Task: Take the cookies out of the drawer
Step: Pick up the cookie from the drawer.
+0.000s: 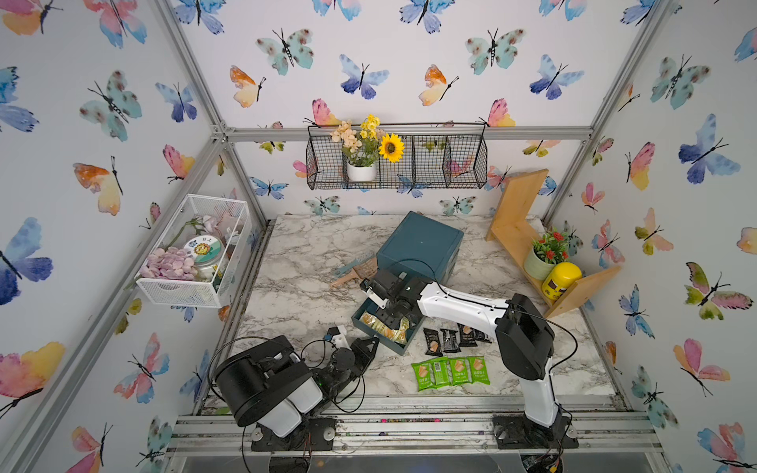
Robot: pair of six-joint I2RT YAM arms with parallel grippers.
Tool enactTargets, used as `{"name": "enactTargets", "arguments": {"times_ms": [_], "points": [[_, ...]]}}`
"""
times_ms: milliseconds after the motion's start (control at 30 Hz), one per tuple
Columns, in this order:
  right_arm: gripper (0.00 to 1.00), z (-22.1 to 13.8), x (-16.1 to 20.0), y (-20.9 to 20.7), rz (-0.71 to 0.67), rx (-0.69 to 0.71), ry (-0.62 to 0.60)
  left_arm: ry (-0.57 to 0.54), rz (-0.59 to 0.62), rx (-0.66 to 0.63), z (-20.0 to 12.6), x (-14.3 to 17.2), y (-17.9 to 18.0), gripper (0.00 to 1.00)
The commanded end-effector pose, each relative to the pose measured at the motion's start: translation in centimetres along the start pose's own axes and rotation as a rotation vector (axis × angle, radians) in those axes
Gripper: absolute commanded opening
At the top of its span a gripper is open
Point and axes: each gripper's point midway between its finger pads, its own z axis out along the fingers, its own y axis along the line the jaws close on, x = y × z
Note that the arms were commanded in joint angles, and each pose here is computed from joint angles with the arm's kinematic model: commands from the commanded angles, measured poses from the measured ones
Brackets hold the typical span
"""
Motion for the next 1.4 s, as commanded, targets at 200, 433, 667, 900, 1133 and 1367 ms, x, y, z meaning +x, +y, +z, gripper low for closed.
{"name": "enactTargets", "arguments": {"times_ms": [200, 433, 667, 900, 1133, 1367], "points": [[0.54, 1.9, 1.0, -2.0, -0.044, 0.052, 0.092, -0.039, 0.026, -0.105, -1.4, -0.8, 2.8, 0.0], [0.53, 3.0, 0.8, -1.6, -0.062, 0.018, 0.103, -0.035, 0.046, -0.129, -1.1, -0.7, 2.7, 0.0], [0.52, 4.2, 0.8, -1.7, -0.067, -0.006, 0.121, -0.026, 0.043, -0.142, -1.0, -0.5, 3.0, 0.0], [0.48, 5.1, 1.2, -1.6, -0.069, -0.012, 0.137, -0.027, 0.045, -0.152, -1.0, -0.5, 3.1, 0.0], [0.41, 5.4, 1.3, -1.6, -0.074, -0.013, 0.143, -0.029, 0.049, -0.156, -1.0, -0.6, 3.1, 0.0], [0.33, 4.9, 1.1, -1.3, -0.075, -0.035, 0.132, -0.029, 0.051, -0.156, -1.0, -0.6, 3.1, 0.0]]}}
